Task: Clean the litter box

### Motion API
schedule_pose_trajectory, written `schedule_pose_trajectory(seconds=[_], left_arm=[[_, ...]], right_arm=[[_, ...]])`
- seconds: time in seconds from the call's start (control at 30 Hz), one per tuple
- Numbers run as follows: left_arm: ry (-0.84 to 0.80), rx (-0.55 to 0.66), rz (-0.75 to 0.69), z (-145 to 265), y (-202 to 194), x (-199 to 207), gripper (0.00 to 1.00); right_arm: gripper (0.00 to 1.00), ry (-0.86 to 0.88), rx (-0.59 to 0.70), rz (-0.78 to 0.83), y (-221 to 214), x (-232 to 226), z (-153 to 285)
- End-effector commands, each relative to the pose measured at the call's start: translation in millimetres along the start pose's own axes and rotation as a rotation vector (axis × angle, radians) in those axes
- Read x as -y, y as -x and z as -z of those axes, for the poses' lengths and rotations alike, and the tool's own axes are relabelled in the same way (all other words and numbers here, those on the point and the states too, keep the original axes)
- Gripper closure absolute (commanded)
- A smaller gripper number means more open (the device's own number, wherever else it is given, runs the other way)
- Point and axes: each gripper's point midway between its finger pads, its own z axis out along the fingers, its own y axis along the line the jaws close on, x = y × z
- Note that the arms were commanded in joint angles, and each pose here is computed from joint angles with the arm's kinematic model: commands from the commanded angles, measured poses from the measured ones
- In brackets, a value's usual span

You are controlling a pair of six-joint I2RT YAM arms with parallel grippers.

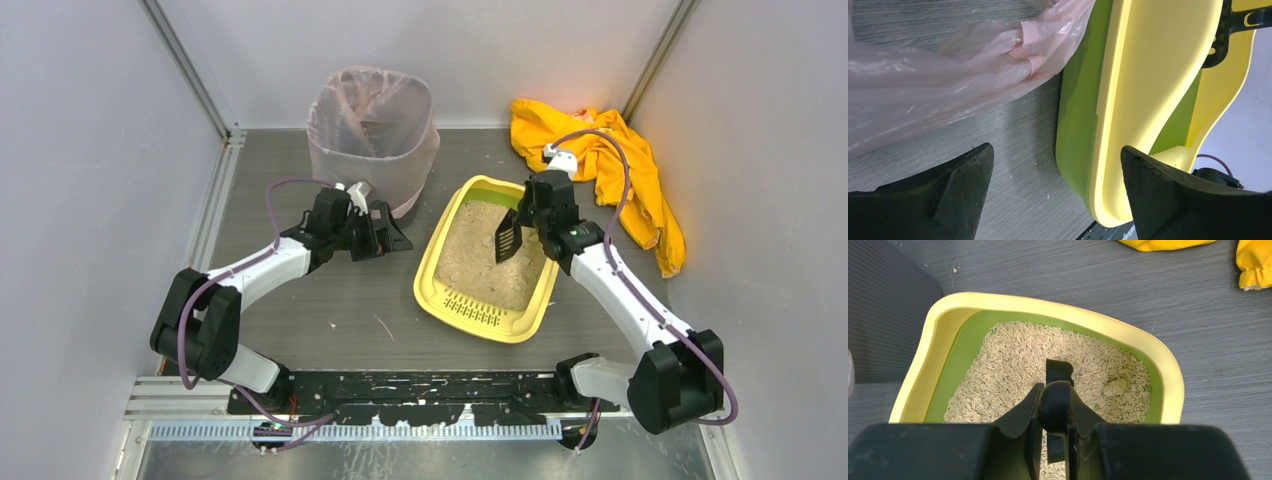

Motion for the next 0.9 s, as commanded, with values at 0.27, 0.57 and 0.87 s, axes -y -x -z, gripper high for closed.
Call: schedule_pose_trajectory(seconds=[0.27,0.57,0.87], left_arm=[[-0.055,0.042,-0.040,0.2,17.3,18.4,0.04],[-0.061,0.038,-0.043,-1.2,17.0,18.9,0.04],[-0.060,0.037,-0.039,-1.4,16.4,18.4,0.04]], right_arm=[[0.99,0.013,0.015,-0.052,-7.3,-9.4,-28.1],[0.99,0.174,-0.046,-0.188,-37.8,-34.9,-22.6],[0.99,0.328,-0.069,-0.322,-52.6,-61.1,-22.4]])
